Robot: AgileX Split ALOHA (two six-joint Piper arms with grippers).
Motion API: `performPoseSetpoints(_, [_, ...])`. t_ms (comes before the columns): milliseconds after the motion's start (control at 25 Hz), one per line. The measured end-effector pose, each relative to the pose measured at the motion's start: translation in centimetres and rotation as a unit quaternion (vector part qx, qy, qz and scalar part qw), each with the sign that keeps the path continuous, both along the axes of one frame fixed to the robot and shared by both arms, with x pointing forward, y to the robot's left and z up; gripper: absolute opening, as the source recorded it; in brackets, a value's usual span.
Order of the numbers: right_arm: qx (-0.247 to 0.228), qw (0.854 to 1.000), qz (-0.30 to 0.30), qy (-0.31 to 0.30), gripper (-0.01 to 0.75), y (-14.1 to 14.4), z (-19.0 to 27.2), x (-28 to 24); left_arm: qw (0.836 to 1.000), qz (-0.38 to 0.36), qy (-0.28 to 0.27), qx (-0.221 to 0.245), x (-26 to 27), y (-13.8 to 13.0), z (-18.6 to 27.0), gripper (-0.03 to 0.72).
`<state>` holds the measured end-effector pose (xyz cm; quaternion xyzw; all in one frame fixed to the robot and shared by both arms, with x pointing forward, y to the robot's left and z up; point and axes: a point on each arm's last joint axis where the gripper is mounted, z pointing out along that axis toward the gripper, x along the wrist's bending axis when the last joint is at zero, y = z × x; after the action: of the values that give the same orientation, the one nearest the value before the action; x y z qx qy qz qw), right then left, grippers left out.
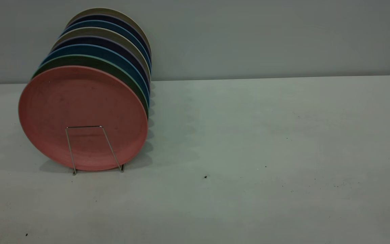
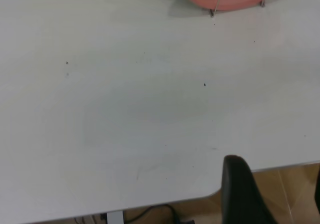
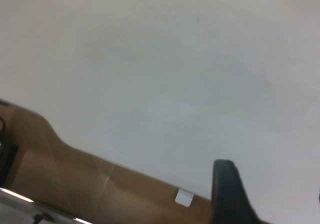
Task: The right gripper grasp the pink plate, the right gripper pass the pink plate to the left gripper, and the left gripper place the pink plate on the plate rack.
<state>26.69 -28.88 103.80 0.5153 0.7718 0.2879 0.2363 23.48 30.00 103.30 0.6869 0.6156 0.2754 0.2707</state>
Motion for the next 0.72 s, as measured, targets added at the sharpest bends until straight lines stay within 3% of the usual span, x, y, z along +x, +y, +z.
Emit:
performPoseSetpoints(480, [-0.001,1.000,-0.003,0.001,0.440,-0.03,-0.14,-0.01,1.000,0.000,0.000,0.000,0.01,0.00,0.01,0.391])
performPoseSetpoints(720, [0.007,0.997,-0.073,-0.028,0.435,-0.49,0.01,-0.73,1.000,0.000,-0.014,-0.001,-0.34,0.01,0.00,0.391])
